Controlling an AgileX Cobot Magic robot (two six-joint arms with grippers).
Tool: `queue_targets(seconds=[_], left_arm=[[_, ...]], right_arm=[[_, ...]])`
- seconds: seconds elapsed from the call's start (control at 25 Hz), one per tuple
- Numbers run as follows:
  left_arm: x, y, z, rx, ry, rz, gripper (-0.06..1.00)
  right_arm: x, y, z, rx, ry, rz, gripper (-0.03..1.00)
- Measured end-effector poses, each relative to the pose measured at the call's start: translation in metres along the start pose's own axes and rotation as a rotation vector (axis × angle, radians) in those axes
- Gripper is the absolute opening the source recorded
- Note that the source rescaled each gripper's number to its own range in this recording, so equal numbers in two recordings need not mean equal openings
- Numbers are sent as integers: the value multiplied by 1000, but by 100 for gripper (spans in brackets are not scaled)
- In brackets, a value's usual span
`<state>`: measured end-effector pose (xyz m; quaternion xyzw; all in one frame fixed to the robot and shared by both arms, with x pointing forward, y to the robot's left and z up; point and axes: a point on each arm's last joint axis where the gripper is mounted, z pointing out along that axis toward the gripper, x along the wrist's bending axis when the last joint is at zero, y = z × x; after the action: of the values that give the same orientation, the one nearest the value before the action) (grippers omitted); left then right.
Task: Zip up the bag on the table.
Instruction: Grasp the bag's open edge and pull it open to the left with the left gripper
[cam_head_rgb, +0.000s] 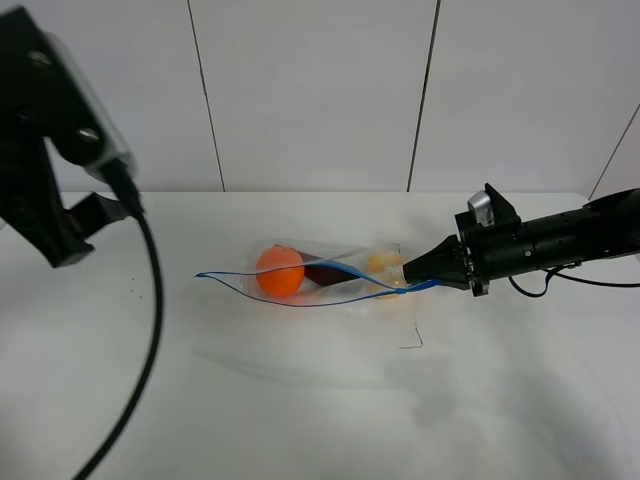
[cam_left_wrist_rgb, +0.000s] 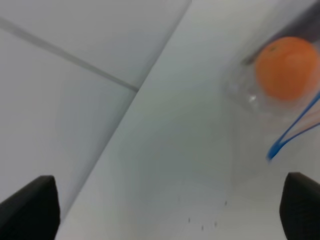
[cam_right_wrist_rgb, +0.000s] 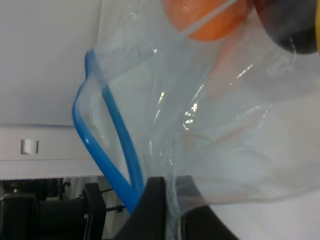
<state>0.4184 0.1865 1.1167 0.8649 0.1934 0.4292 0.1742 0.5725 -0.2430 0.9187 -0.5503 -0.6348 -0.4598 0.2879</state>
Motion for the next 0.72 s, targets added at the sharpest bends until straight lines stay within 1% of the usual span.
queue_targets(seconds=[0.04,0.12,0.16,0.28,0.36,0.44,0.52,0.56,0.64,0.72], left_arm=[[-9,9,6,3,6,34,89],[-34,28,16,-11,-1,71,89],[-47,37,22,-13,-2,106,88],[-92,60,37,-44,-9,233,88],[-118,70,49,-49,4,321,88],[-138,77,58,-68,36,364,87],[-153,82,63,-98,66,363,86],[-158,86,64,-128,82,361,86],[-171,93,64,-196,108,386,85],[-183,98,66,-253,115,408,85]], right_arm=[[0,0,0,0,0,3,0],[0,0,0,0,0,5,0],[0,0,0,0,0,7,0],[0,0,0,1,2,15,0],[0,0,0,1,3,20,0],[0,0,0,2,4,22,0],[1,0,0,3,6,22,0],[1,0,0,3,6,22,0],[1,0,0,3,6,22,0],[1,0,0,3,6,22,0]])
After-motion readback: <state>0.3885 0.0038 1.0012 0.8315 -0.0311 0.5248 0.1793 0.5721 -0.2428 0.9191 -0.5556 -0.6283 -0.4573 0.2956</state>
